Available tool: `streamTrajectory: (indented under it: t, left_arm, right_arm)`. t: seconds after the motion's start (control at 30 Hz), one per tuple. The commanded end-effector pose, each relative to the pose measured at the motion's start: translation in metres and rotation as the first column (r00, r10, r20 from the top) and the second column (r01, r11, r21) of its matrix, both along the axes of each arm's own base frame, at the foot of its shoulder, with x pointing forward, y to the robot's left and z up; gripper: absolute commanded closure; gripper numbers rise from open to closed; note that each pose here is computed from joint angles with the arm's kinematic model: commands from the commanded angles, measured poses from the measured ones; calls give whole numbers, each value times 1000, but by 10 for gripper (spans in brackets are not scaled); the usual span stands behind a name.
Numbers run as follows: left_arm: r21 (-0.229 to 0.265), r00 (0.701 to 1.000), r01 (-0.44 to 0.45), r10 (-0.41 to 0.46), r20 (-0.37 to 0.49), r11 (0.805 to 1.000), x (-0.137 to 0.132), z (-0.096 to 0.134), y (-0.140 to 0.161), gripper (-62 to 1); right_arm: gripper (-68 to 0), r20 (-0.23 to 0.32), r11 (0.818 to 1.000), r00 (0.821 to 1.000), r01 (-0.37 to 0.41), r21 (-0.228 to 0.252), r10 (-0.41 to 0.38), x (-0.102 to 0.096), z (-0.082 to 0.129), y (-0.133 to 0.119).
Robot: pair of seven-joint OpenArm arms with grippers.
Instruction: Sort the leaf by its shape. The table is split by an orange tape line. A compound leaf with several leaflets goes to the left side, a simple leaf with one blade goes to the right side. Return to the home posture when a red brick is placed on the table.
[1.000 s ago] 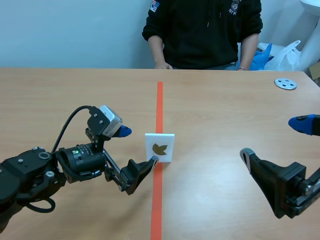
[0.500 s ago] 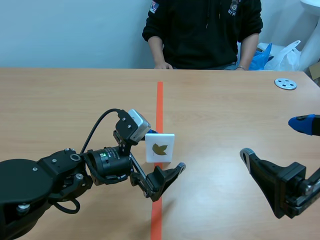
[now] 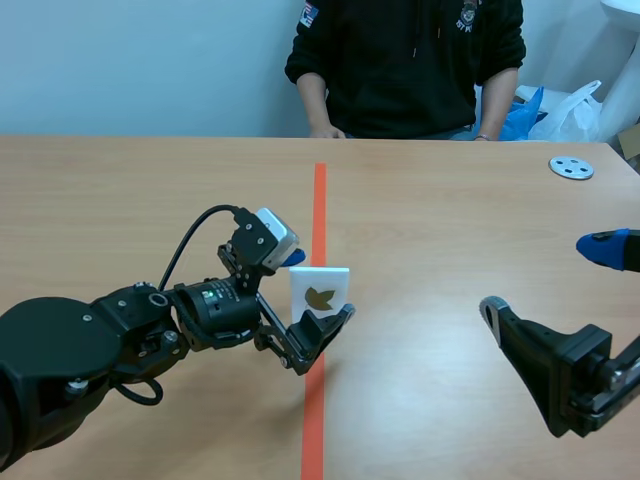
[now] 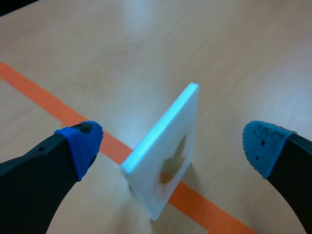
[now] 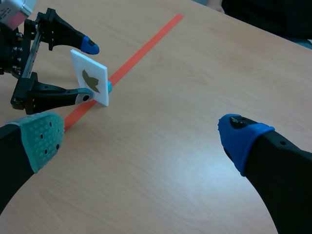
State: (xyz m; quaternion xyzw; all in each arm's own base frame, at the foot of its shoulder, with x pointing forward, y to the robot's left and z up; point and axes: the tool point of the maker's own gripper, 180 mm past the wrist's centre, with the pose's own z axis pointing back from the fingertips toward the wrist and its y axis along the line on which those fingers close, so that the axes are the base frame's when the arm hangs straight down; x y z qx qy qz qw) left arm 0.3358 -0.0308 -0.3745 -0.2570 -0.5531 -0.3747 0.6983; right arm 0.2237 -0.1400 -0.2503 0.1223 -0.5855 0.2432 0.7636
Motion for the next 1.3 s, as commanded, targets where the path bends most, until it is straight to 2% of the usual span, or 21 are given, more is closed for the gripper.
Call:
streamTrajectory:
  t: [0.0, 0.13, 0.27, 0.5, 0.7, 0.87, 1.1, 1.17, 1.27]
  left_arm:
    - [-41, 999, 4, -2, 34, 999, 8, 16, -7, -610]
    - [-36, 1000, -1, 2, 28, 999, 8, 13, -5, -602]
    - [-37, 1000, -1, 2, 28, 999, 8, 13, -5, -519]
    - [-29, 999, -19, 21, 41, 999, 11, 13, -3, -316]
    - [-18, 998, -35, 36, 49, 999, 13, 12, 0, -64]
    - [-28, 998, -34, 36, 56, 999, 14, 15, 0, -55]
    - [-94, 994, -74, 80, 69, 993, 25, 37, 8, -55]
    - [-123, 990, -119, 126, 55, 985, 34, 47, 19, -55]
    - [-179, 975, -212, 220, 28, 961, 51, 65, 43, -55]
  right_arm:
    - [-679, 39, 1000, 999, -10, 5, 10, 5, 11, 1]
    - [-679, 39, 1000, 999, -10, 6, 10, 5, 11, 1]
    - [-679, 39, 1000, 999, -10, 6, 10, 5, 11, 1]
    - [-679, 39, 1000, 999, -10, 6, 10, 5, 11, 1]
    - [-679, 39, 1000, 999, -10, 6, 10, 5, 11, 1]
    - [-679, 39, 1000, 999, -10, 6, 9, 5, 11, 1]
    - [-679, 39, 999, 999, 13, 29, -14, 4, 11, 2]
    - [-679, 39, 1000, 999, 13, 29, -14, 4, 11, 2]
    - [-679, 51, 1000, 999, 13, 27, -14, 7, 14, 2]
